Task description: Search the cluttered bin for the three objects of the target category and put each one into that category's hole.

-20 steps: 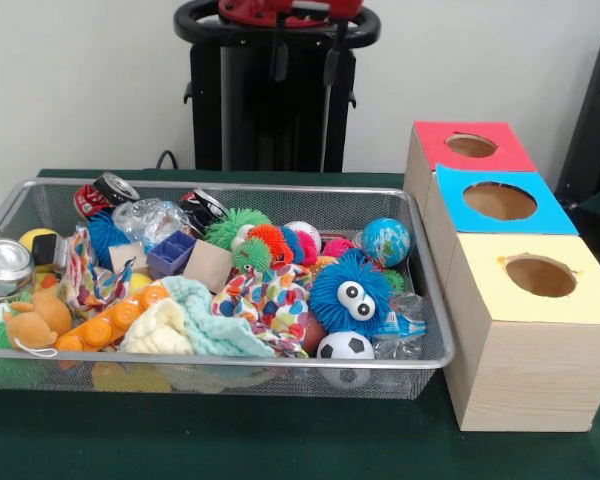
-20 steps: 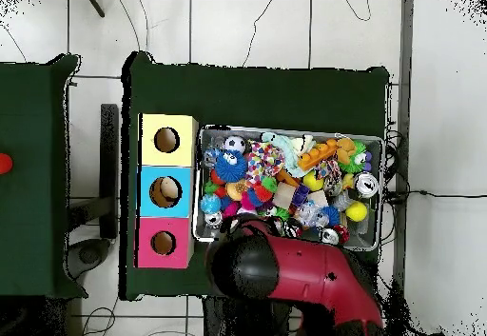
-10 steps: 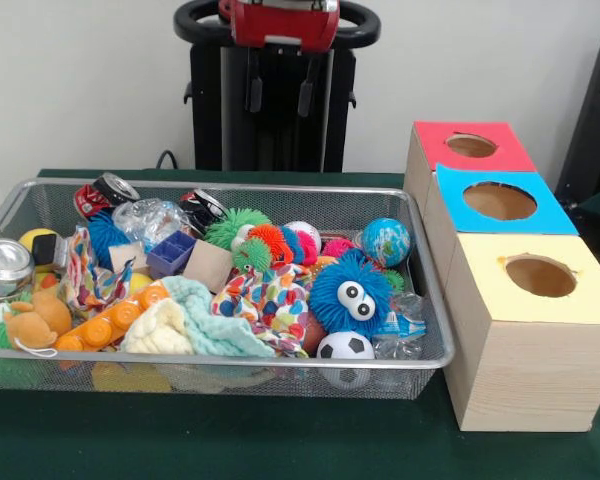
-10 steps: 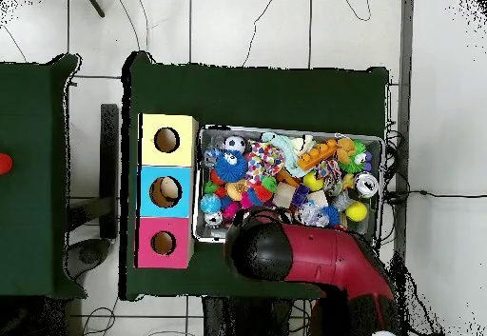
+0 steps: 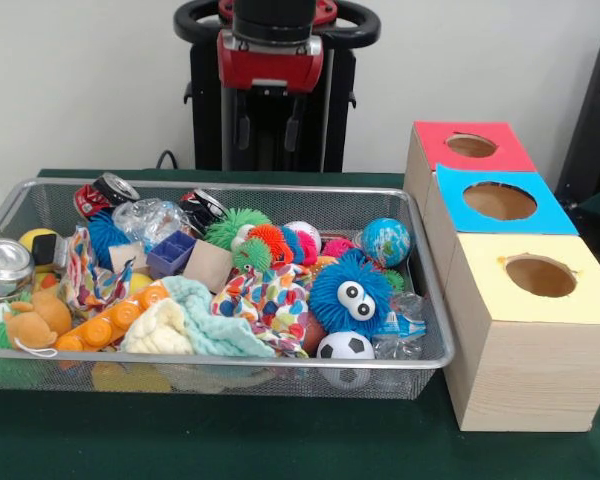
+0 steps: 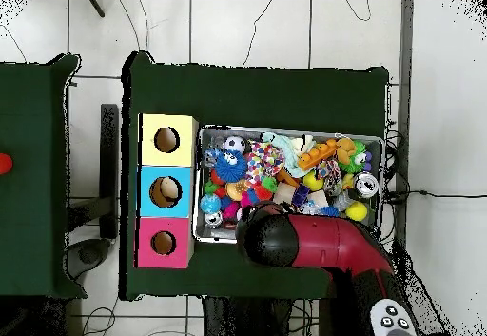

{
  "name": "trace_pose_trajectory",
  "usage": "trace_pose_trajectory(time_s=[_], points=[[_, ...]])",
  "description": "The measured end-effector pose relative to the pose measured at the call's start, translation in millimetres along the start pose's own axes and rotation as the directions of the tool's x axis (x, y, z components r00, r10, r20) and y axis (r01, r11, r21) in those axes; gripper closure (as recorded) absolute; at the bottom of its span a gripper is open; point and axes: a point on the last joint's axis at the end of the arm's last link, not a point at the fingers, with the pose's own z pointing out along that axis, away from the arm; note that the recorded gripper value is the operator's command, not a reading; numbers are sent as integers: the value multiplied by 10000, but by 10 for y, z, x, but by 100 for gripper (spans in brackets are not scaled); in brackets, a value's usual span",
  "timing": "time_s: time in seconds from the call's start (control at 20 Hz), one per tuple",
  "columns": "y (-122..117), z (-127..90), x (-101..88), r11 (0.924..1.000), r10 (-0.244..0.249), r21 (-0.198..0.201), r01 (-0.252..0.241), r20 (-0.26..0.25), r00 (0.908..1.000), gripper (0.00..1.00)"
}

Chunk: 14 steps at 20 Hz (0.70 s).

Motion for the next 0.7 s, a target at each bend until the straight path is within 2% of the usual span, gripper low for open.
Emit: trace_pose_trajectory(time_s=[0.15, 0.45, 0.7], points=[[-24, 112, -5, 9996, -262, 88, 261, 115, 9996, 0], [-65, 202, -74, 9970, -725, 309, 714, 358, 9967, 0], [-120, 210, -122, 9963, -797, 351, 781, 474, 9957, 0]])
